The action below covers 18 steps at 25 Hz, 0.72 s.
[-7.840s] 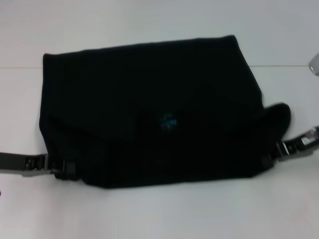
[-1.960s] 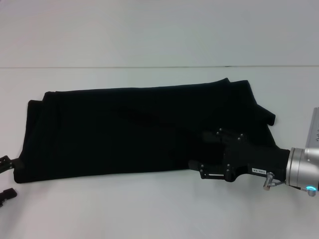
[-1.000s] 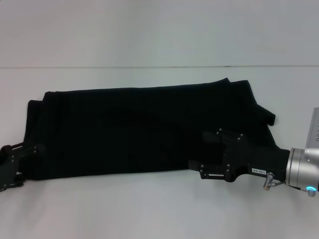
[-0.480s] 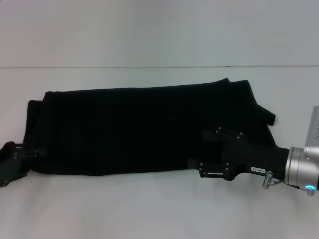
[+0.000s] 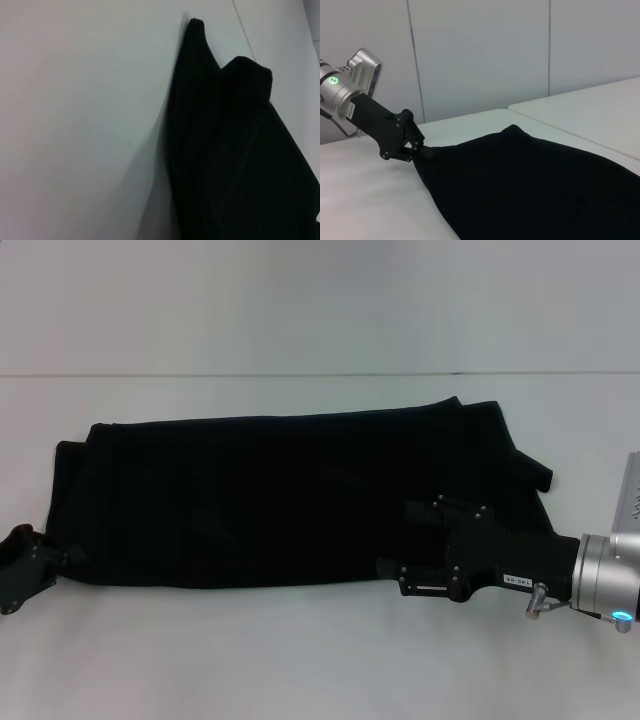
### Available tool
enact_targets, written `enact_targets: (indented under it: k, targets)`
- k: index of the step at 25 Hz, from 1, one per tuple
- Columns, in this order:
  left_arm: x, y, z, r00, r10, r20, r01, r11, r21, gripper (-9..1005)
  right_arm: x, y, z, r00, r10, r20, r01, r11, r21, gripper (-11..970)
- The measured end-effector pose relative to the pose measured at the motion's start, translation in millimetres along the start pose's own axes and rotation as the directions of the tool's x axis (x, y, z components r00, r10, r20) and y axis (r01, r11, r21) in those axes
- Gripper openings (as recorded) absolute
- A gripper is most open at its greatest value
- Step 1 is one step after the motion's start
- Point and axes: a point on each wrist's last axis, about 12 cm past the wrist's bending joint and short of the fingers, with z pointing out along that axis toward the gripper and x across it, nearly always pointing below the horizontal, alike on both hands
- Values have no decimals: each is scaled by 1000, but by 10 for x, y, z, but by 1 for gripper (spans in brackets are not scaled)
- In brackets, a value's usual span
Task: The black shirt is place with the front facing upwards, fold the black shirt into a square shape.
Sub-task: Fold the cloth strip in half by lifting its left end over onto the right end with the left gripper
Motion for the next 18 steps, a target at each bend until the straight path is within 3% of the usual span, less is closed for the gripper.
enact_targets:
  k: [11,18]
  targets:
    - [-52,-4,-32,999,35,33,-35,999,0,37,13,-2,-7,1000,3,-4,-3,1000,7,927]
    - [-280,6,-294,989,50,137,-51,999,0,39,20,-15,-33,1000,14,5,-14,1000,21,927]
